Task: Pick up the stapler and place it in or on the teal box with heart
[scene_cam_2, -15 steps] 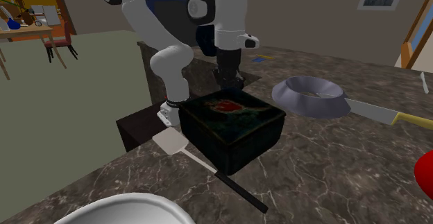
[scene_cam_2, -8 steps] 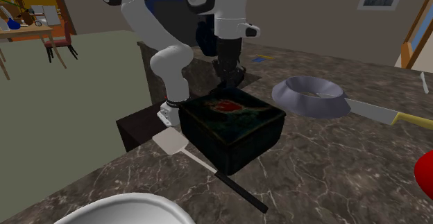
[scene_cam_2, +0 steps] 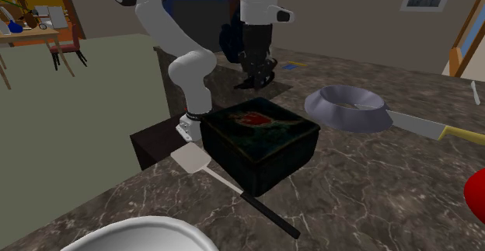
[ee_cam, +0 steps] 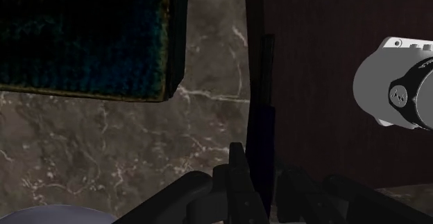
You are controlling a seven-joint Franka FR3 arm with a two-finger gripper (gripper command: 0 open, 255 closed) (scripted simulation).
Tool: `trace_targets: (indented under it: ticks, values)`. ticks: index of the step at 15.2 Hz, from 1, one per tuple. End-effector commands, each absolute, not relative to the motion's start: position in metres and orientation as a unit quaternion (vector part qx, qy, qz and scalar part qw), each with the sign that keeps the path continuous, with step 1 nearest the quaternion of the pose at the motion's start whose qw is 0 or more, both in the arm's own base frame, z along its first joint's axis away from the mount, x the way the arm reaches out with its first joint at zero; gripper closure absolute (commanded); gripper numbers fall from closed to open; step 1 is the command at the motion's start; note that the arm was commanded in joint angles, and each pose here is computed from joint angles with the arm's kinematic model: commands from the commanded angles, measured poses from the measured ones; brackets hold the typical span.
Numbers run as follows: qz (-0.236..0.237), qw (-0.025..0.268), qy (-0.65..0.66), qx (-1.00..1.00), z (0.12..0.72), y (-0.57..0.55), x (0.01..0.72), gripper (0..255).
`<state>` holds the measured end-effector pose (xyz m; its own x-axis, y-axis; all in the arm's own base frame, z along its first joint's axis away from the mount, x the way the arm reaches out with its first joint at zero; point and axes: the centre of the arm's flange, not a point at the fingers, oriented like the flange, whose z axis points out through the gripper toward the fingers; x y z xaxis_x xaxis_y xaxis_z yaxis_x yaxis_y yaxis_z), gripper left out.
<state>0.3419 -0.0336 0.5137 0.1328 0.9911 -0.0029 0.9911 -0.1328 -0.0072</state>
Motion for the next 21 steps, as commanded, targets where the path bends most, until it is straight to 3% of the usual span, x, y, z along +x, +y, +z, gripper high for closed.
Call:
trace_targets:
  ticks: [1,18,21]
  values:
    - [0.004,0.002,-0.658,-0.753,0.524,-0.034,0.342,255]
    - [0.004,0.002,-0.659,-0.753,0.609,-0.034,0.342,255]
    - [0.004,0.002,-0.658,-0.753,0.609,-0.064,0.367,255]
